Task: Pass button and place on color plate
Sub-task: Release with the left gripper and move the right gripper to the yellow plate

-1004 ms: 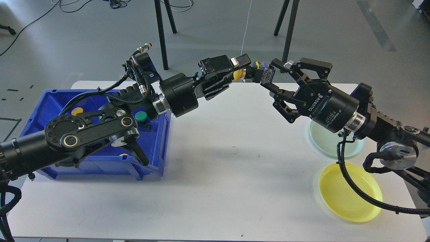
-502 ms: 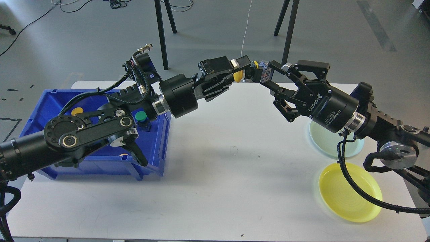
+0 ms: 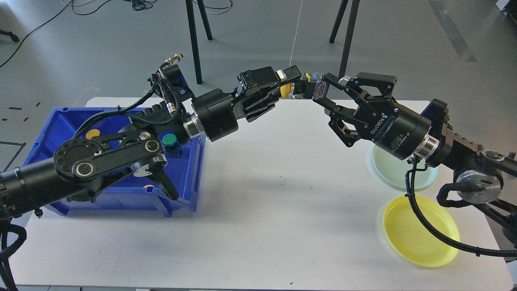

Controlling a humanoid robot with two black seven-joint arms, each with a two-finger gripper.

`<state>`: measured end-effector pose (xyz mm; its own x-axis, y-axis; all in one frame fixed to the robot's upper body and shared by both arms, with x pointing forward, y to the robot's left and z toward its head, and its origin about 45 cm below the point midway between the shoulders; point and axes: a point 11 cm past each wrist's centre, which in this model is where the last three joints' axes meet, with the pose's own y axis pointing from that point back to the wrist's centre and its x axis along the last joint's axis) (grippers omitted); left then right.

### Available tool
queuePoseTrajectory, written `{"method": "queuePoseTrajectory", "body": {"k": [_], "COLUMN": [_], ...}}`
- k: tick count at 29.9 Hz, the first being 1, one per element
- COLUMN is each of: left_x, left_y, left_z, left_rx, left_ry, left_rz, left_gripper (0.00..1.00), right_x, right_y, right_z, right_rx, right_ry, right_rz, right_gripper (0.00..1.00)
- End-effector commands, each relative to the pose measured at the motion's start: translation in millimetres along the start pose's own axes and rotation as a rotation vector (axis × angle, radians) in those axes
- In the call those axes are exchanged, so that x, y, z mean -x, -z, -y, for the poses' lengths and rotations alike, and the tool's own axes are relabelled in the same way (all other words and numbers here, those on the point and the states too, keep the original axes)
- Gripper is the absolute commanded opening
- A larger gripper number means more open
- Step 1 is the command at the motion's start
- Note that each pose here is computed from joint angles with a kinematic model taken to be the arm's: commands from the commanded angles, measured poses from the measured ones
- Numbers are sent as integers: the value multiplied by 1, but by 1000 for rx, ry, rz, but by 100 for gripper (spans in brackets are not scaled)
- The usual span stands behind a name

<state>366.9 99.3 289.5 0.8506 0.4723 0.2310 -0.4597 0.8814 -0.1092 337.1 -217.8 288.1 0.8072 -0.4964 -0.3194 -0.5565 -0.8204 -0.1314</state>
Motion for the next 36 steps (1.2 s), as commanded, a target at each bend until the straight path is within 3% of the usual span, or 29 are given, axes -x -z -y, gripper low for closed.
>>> {"method": "queuePoseTrajectory", "body": {"k": [1, 8, 15, 25, 36], "left_x": [-1, -1, -2, -4, -4], "left_y": [-1, -1, -1, -2, -2], "left_z": [0, 0, 0, 0, 0], "left_rx": [6, 5, 6, 12, 12], "left_ry": [-2, -4, -9, -14, -15], "left_rz": [-3, -3, -3, -7, -5], "left_gripper": [78, 80, 81, 82, 82], "right_x": [-2, -5, -40, -29, -10], "right_y": [1, 2, 17, -95, -144], "right_z": [-1, -9, -75, -226, -308], "right_rx": [2, 3, -15, 30, -67], "right_ry": [-6, -25, -213, -672, -1039], "right_rz": [-3, -7, -46, 389, 693], "right_gripper": [4, 4, 3, 2, 2]}}
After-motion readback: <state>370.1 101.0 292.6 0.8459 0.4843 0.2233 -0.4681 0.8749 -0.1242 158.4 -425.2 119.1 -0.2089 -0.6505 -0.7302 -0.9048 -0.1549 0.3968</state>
